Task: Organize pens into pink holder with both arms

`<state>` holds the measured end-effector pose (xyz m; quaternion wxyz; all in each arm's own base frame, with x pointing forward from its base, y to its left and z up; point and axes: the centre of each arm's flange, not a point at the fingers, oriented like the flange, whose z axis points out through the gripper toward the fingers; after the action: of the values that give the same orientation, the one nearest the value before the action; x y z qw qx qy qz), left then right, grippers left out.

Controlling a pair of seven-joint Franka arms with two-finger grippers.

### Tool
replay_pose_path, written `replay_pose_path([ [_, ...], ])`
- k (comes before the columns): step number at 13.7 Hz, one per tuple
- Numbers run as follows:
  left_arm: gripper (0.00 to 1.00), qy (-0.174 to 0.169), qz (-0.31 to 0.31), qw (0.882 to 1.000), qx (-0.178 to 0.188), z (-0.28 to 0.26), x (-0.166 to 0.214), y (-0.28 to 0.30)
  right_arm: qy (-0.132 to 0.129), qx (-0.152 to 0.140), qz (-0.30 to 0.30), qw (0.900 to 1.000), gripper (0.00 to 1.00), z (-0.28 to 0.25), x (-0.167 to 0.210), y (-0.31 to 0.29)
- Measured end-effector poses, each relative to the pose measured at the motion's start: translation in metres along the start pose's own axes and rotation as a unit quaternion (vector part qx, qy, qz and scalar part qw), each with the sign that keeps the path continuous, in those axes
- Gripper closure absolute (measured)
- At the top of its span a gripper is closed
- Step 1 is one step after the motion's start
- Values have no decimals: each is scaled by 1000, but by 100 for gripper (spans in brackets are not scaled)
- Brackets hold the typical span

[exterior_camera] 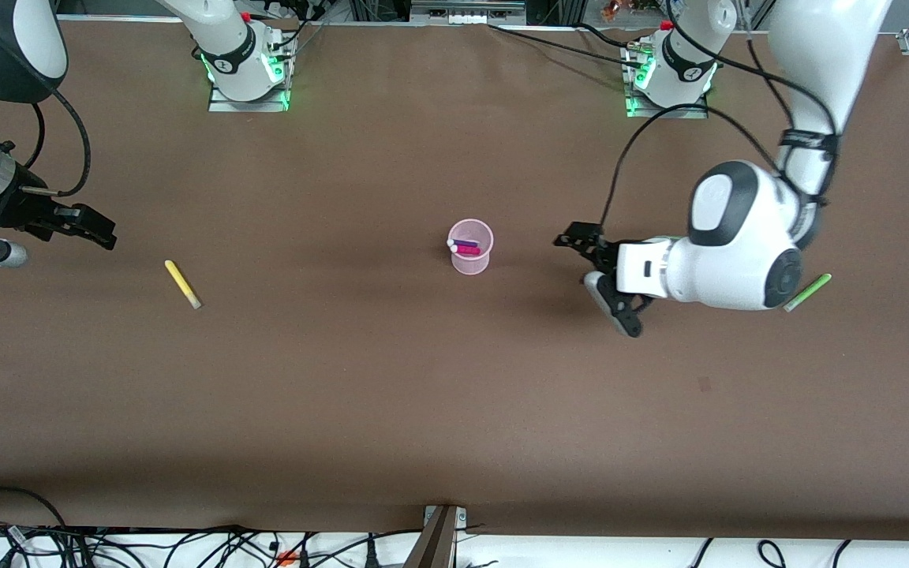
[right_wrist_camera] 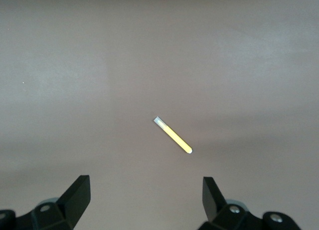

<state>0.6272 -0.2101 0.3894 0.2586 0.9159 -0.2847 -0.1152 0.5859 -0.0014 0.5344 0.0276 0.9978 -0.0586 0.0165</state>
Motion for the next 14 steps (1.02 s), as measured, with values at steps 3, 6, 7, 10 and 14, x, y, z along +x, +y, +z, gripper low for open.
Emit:
replay_pose_path([
  [3,0,-10,-100,986,131,-63,-21,-4,2,-3,3,1000,0,1,1,6],
  [6,0,9,-163,953,257,-128,-57,-15,4,-20,1,1000,0,1,2,10],
  [7,0,22,-179,944,277,-148,-70,-15,4,-22,1,1000,0,1,2,11],
  [10,0,107,-268,910,298,-200,-121,-11,1,-24,5,1000,0,5,3,16],
  [14,0,128,-300,898,295,-219,-174,4,1,-25,7,1000,0,6,4,18],
])
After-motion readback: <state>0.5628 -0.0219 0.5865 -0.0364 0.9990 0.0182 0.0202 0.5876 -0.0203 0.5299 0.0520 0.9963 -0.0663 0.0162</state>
